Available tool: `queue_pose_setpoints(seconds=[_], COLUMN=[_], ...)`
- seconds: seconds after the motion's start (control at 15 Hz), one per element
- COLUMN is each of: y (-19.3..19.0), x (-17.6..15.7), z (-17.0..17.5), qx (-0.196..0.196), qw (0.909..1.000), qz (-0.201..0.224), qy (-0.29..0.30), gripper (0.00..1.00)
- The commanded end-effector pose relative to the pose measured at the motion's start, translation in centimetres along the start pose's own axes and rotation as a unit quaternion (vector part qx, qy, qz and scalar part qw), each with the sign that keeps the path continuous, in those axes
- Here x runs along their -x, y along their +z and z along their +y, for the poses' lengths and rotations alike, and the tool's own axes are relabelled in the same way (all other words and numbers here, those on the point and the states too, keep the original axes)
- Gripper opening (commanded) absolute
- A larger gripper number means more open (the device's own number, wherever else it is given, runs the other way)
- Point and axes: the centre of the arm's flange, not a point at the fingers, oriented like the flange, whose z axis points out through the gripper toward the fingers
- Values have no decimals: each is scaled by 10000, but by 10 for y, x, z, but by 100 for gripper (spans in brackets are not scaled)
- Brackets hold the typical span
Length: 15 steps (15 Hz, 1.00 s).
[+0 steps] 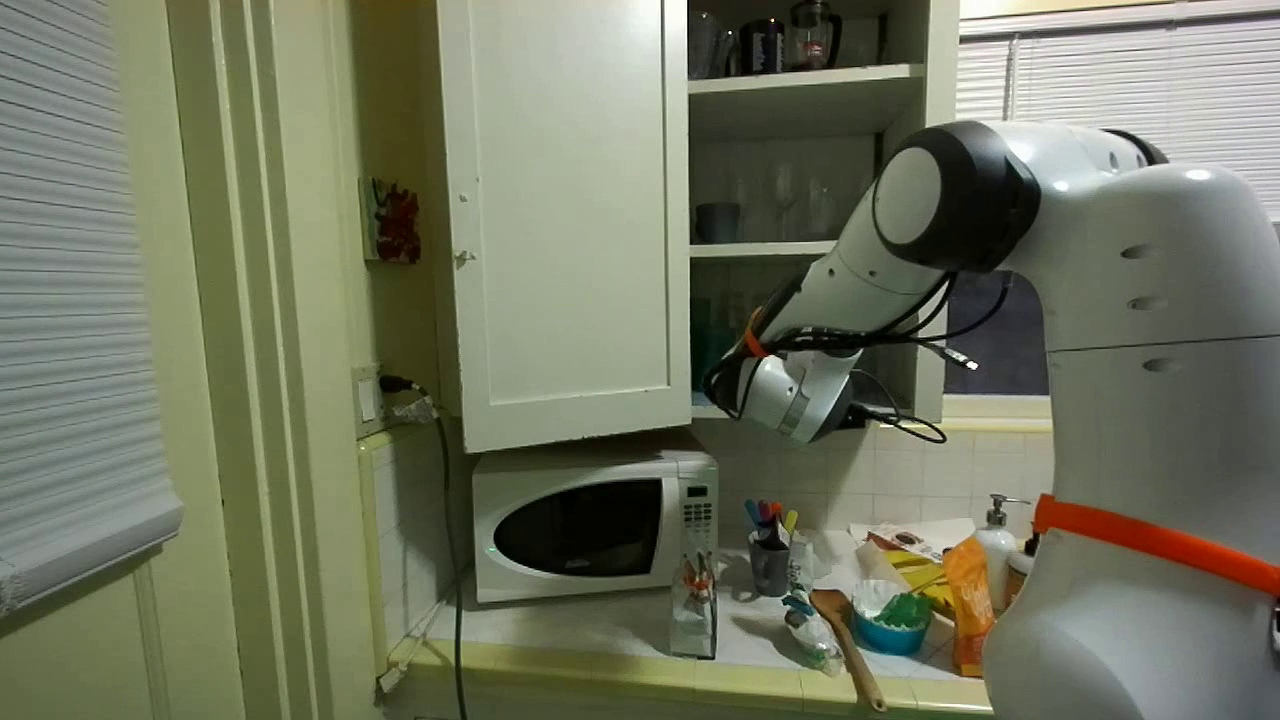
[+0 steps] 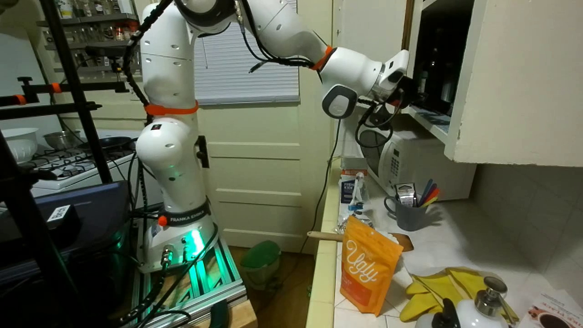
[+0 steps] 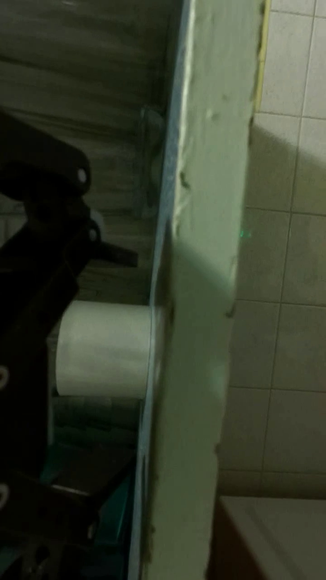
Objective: Put the tape on the counter
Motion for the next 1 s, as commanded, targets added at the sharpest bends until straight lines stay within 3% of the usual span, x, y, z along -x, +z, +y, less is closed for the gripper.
queue_pose_setpoints(seconds=[0.0, 0.93], y=[19, 59], x=[-23, -46], z=[-18, -28], qx=[61, 316], qw=[9999, 9984], qz=[-86, -84], qy=[102, 461], gripper=[100, 100])
